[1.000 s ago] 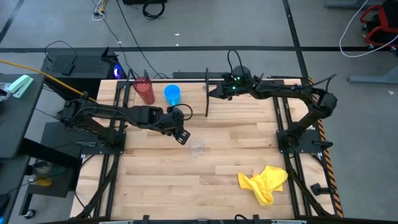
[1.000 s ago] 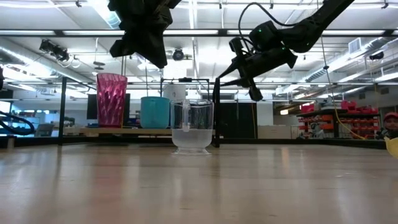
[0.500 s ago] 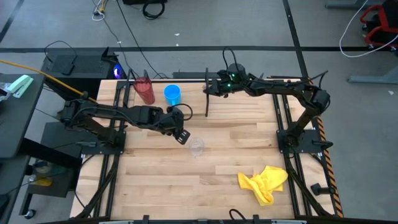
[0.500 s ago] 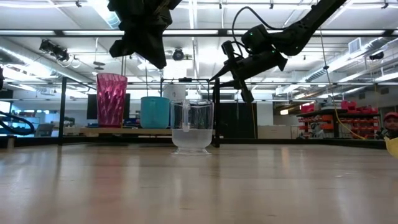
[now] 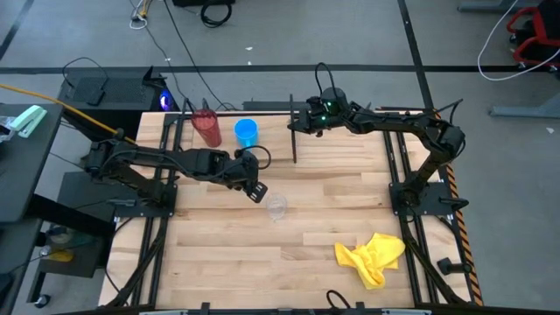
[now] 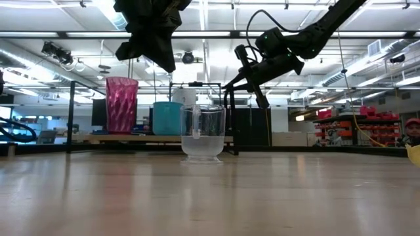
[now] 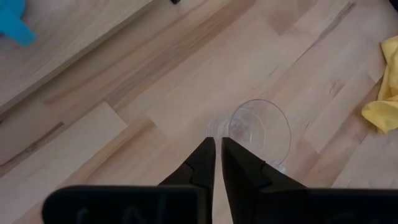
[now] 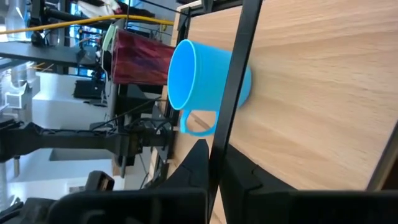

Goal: Stack small to large cups/mugs on shelf
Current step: Adjust the shelf to the middle of the table

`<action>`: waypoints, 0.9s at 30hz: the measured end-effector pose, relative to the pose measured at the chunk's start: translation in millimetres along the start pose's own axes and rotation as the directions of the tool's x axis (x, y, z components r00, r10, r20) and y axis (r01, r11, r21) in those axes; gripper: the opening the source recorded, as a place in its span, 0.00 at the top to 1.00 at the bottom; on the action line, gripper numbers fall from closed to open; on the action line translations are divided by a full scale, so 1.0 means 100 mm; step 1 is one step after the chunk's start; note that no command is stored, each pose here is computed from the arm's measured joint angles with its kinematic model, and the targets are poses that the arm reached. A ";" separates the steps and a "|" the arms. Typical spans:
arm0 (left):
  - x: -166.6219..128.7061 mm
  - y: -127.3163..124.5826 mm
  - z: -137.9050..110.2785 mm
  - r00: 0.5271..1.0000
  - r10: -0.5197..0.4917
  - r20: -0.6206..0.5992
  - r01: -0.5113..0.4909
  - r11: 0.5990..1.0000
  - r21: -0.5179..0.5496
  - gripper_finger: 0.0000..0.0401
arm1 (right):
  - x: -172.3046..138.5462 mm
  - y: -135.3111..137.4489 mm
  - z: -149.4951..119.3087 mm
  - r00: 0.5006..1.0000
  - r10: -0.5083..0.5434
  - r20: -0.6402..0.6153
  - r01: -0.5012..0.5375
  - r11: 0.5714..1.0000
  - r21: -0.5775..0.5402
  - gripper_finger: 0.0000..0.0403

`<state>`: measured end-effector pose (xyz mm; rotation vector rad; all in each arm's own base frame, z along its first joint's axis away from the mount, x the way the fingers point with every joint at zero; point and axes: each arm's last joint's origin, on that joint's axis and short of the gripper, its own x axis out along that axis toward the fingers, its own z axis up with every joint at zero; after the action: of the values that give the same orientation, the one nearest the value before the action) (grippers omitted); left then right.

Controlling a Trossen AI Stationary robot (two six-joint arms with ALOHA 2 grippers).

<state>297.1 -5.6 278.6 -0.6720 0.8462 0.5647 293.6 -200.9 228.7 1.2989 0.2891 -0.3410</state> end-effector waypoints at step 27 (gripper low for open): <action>0.00 0.01 0.01 1.000 0.017 0.023 -0.018 1.000 0.015 0.94 | -0.36 0.05 -0.11 0.978 -0.209 -0.003 0.209 0.976 0.055 0.96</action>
<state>297.2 -4.7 278.8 -0.6437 0.8353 0.5800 262.7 -186.4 244.3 1.3245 0.4180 -0.5322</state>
